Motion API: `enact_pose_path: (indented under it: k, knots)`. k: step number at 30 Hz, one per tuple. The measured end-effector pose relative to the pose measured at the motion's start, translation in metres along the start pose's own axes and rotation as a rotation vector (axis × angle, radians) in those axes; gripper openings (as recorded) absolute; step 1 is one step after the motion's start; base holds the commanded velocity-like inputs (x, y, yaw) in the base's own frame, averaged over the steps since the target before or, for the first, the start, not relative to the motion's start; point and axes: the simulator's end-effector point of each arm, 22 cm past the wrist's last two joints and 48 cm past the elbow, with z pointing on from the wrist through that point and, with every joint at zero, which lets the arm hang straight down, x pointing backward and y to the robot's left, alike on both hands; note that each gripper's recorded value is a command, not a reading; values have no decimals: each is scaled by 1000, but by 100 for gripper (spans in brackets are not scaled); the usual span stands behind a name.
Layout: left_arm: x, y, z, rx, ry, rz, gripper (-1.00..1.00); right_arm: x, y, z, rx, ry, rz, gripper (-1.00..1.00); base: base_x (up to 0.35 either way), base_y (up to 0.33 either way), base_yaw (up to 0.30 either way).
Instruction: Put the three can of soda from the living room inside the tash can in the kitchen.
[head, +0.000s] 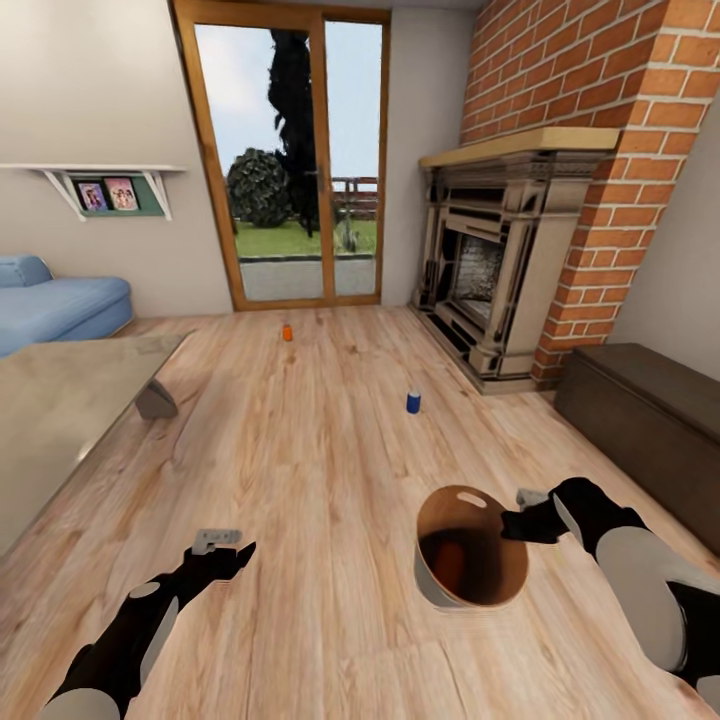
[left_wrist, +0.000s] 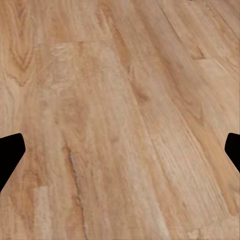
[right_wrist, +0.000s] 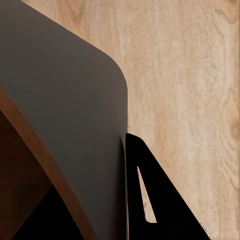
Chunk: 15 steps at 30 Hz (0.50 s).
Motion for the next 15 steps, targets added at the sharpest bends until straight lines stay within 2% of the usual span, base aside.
enact_pose_path:
  k: [3,6,12,15]
  knots:
    - [1,0,1,0,2,0,100,-2,3,0,-27,-10,39,-100,324,0,-1]
    - [3,0,1,0,6,-1,100,1,-1,2,-14,-1,35,-100,324,0,0]
    - [8,1,3,0,14,-3,100,9,-3,4,-26,28,80,-100,324,0,0]
    - [10,1,4,-1,19,-3,100,10,-4,6,-28,31,85,-100,324,0,0]
